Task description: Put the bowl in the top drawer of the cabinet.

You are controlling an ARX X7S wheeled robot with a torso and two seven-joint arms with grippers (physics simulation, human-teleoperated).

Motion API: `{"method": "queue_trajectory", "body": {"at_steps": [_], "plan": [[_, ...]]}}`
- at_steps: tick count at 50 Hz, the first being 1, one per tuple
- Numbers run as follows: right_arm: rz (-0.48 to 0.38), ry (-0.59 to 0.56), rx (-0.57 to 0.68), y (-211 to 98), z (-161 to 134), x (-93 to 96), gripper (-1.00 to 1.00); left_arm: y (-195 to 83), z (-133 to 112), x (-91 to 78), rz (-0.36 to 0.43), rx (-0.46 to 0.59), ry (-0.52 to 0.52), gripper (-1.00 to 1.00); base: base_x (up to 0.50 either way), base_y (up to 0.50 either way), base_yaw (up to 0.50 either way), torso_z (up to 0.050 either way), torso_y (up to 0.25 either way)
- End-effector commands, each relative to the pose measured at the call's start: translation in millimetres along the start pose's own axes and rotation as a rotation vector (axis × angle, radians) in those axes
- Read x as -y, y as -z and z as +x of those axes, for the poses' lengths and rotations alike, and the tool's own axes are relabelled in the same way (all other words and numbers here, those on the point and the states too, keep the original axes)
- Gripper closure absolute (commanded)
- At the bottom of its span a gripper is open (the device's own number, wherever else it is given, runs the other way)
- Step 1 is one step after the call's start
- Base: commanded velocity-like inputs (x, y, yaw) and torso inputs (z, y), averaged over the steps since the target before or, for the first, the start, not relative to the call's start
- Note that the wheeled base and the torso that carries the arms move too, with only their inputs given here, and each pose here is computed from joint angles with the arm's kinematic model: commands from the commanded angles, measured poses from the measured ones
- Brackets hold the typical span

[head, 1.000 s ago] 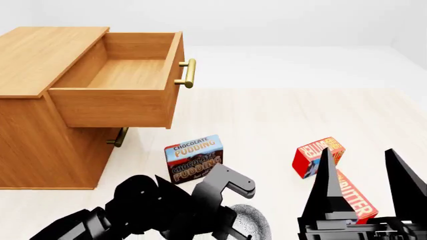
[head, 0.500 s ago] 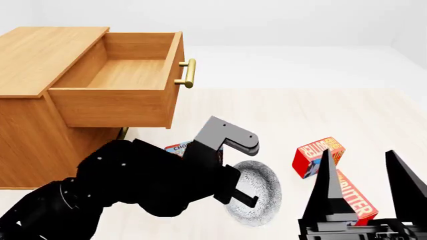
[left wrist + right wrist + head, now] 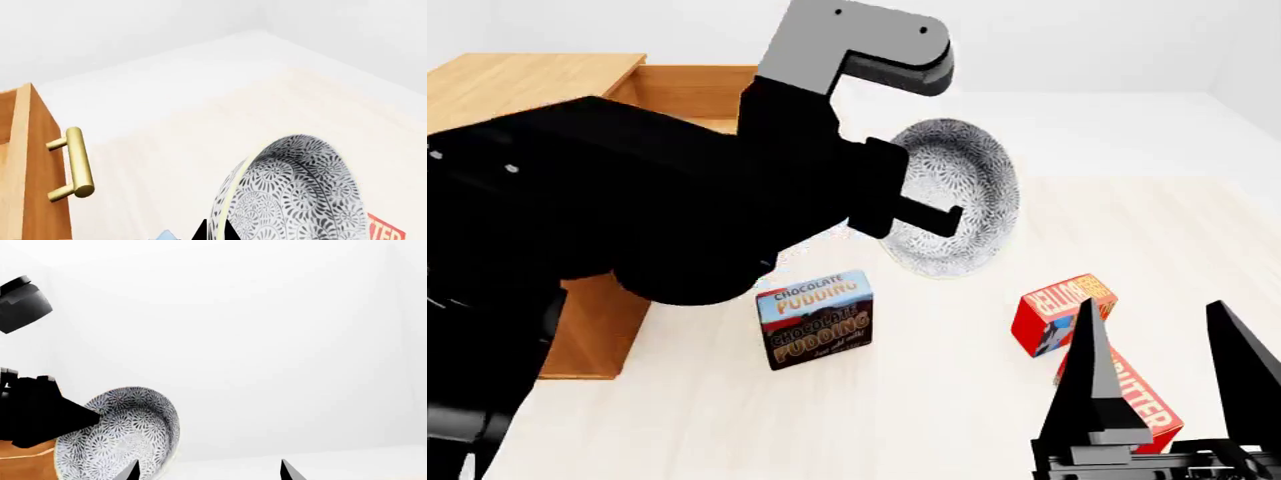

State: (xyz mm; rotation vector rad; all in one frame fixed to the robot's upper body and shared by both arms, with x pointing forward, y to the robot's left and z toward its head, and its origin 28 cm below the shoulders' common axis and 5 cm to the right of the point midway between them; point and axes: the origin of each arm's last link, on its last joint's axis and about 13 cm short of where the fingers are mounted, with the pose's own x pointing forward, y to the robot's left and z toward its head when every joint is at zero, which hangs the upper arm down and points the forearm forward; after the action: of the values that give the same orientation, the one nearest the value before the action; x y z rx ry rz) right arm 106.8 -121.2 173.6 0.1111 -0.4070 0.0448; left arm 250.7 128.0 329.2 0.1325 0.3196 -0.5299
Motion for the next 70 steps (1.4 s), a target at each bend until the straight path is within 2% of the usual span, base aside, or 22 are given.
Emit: {"method": "queue_trajectory", "body": {"at_steps": [1, 8, 20, 26, 35, 39, 45, 56, 63, 70], "plan": [[-0.005, -0.004, -0.003, -0.3, 0.2, 1.7, -1.0, -48.6, -20.9, -8.5, -0.002, 0.219, -0.121, 1.0, 0.0, 0.0, 0.0, 0.0, 0.0], [-0.007, -0.003, -0.007, 1.1, 0.2, 3.1, -1.0, -69.2, -20.5, -24.0, -0.023, 0.304, -0.24, 1.0, 0.0, 0.0, 0.0, 0.0, 0.0], [-0.003, -0.001, -0.013, 4.1, 0.2, 4.5, -1.0, -82.0, -4.9, -57.7, -0.076, 0.358, -0.465, 1.0, 0.0, 0.0, 0.0, 0.0, 0.0], [-0.002, 0.001, -0.014, 4.6, 0.2, 5.3, -1.0, -81.6, 1.7, -76.7, -0.109, 0.356, -0.574, 1.0, 0.0, 0.0, 0.0, 0.0, 0.002], [-0.004, 0.0, -0.015, 4.1, -0.3, 4.6, -1.0, -74.0, 9.2, -100.8, -0.147, 0.34, -0.683, 1.0, 0.0, 0.0, 0.0, 0.0, 0.0], [-0.004, -0.001, -0.014, 3.9, -0.2, 4.5, -1.0, -68.7, 13.3, -108.0, -0.135, 0.335, -0.733, 1.0, 0.0, 0.0, 0.0, 0.0, 0.0], [-0.006, -0.001, -0.016, 4.4, 0.2, 4.1, -1.0, -58.4, 22.2, -116.3, -0.142, 0.326, -0.77, 1.0, 0.0, 0.0, 0.0, 0.0, 0.002], [-0.01, -0.002, -0.016, 4.4, 1.7, 3.8, -1.0, -39.0, 45.4, -130.8, -0.082, 0.3, -0.858, 1.0, 0.0, 0.0, 0.0, 0.0, 0.0], [-0.015, -0.001, -0.018, 4.6, 2.6, 4.2, -1.0, -26.4, 62.7, -140.3, -0.103, 0.275, -0.889, 1.0, 0.0, 0.0, 0.0, 0.0, 0.0], [-0.02, -0.002, -0.017, 3.1, 3.5, 3.4, -1.0, -23.5, 72.0, -144.1, -0.087, 0.273, -0.915, 1.0, 0.0, 0.0, 0.0, 0.0, 0.001]]}}
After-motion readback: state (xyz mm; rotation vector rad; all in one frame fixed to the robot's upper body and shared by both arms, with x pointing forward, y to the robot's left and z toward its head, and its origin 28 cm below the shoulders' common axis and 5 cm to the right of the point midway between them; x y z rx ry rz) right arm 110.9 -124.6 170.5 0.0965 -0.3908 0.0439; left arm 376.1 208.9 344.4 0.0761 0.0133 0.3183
